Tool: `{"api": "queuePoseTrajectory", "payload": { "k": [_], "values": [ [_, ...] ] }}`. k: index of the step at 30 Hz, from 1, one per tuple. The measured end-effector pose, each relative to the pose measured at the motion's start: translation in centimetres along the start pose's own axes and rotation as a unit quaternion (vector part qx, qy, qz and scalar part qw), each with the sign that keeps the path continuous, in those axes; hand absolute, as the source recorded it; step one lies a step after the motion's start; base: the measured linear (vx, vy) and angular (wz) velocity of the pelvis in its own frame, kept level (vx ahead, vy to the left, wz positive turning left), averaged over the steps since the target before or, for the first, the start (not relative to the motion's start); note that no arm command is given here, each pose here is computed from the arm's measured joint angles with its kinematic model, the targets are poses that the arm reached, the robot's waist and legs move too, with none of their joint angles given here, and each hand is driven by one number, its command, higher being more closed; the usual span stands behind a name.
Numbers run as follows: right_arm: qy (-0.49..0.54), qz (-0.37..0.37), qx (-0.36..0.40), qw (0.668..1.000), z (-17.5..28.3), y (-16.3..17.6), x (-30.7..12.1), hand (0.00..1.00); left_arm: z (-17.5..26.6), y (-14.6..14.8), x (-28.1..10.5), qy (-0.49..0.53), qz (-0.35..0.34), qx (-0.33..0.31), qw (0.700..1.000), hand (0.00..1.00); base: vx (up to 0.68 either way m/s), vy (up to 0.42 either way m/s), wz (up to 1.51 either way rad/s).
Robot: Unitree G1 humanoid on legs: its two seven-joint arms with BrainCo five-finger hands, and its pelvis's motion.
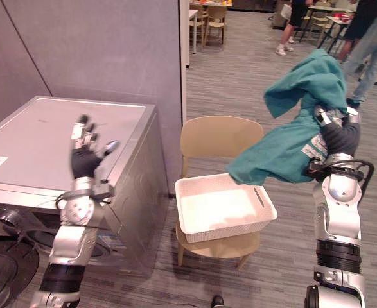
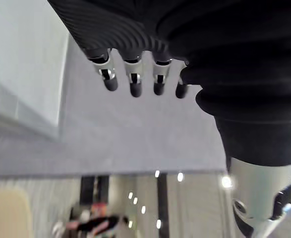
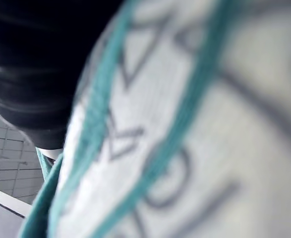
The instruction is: Pick up the laundry basket with both hands and put the clothes into the washing machine.
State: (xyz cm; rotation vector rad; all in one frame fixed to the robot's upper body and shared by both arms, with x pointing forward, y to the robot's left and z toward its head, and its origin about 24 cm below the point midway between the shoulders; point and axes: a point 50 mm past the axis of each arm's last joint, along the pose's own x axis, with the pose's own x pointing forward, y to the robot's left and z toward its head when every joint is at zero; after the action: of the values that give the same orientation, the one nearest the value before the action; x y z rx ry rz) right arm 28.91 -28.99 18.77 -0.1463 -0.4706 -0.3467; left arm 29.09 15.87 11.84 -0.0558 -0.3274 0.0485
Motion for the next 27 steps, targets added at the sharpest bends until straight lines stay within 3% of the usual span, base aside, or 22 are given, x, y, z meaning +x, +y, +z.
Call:
{"api": "queuePoseTrajectory", "payload": {
  "k": [7,14,27],
  "values": [
    [-0.023,0.068,0.029,0.997,1.3,3.6,0.4,1.00,-2.8,-5.3,2.9,0.080,-0.150,0.033,0.985,0.00,-0.03,0.025,-0.23],
    [-0.039,0.101,0.068,0.992,2.2,6.3,0.6,1.00,-2.1,-8.1,5.2,0.079,-0.193,0.063,0.976,0.00,0.00,0.007,-0.09],
    [-0.041,0.142,0.094,0.985,2.6,9.1,0.3,1.00,-0.8,-11.7,7.5,0.090,-0.221,0.050,0.970,0.00,0.00,-0.003,-0.01]
  ]
}}
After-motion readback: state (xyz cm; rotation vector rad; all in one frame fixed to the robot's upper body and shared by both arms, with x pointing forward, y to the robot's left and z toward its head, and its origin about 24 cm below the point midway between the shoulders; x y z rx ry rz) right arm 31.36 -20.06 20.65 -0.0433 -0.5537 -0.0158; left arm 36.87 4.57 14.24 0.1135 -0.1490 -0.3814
